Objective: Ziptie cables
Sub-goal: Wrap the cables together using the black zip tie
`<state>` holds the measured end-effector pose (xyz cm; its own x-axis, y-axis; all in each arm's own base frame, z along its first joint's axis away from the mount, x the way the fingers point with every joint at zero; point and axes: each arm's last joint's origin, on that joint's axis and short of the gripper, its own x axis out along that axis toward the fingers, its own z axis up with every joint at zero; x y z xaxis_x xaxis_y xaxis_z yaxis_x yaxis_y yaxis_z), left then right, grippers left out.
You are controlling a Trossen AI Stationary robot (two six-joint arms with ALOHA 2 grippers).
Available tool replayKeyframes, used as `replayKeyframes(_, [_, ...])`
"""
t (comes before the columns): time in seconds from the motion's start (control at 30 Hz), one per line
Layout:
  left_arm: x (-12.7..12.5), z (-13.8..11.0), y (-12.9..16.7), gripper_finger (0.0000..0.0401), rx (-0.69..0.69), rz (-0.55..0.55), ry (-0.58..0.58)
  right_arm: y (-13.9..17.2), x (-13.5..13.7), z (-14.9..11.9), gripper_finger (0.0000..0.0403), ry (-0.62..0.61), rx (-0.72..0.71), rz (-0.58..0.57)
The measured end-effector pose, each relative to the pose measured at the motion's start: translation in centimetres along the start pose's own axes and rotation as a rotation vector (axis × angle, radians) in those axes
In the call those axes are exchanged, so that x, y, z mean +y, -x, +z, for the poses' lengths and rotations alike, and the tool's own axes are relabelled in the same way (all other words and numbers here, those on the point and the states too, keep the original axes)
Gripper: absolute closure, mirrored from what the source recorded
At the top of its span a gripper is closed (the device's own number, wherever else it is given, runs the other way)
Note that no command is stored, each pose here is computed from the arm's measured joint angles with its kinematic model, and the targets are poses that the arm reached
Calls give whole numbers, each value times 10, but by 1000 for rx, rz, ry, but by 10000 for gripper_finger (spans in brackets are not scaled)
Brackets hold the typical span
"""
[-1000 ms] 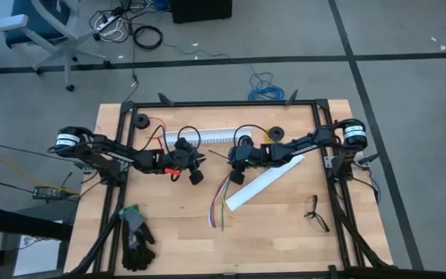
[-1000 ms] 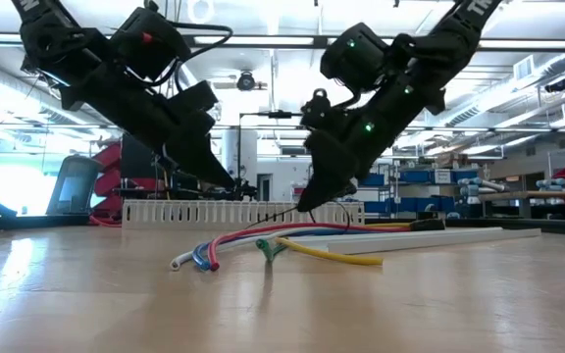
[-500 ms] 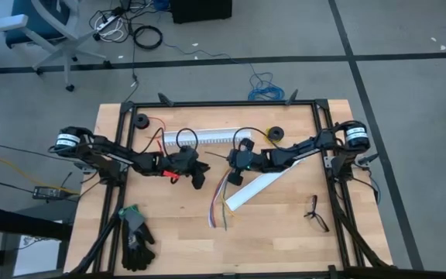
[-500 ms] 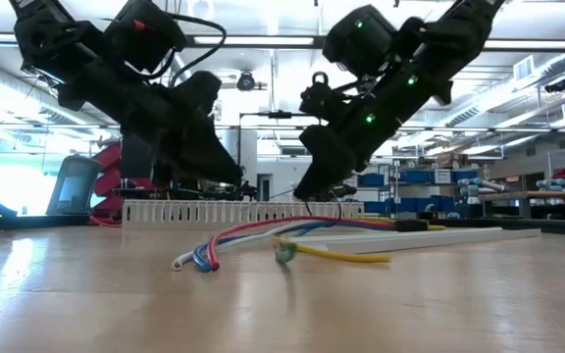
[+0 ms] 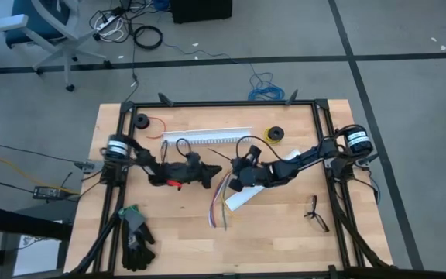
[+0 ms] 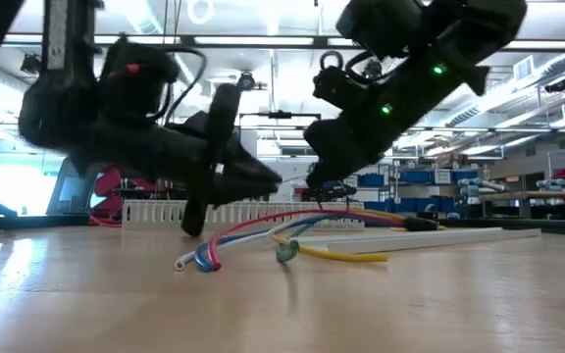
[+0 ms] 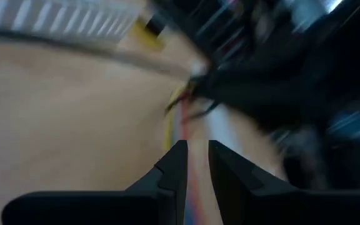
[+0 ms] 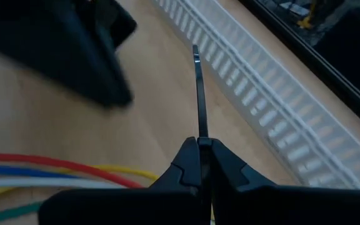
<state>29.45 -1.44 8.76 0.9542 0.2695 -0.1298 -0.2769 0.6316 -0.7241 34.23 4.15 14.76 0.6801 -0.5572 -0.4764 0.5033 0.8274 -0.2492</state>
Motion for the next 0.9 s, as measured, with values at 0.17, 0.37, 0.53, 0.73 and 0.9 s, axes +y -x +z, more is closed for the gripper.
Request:
replayKeyframes(0.17, [13,-2,13,327,-63,-19,139,10,7,-14,402,-27,-40,-6])
replayKeyframes(0.37, [9,1,0,327,-101,-34,129,10,8,-11,402,-52,-93,29])
replayKeyframes(0.53, [7,3,-4,326,-100,-49,134,9,7,-10,401,-52,-91,33])
replayKeyframes(0.73, [7,6,-7,326,-155,-22,165,9,7,-9,400,-47,-102,47])
replayKeyframes(0.9, [7,11,-14,327,-173,-23,178,9,8,-9,399,-48,-102,65])
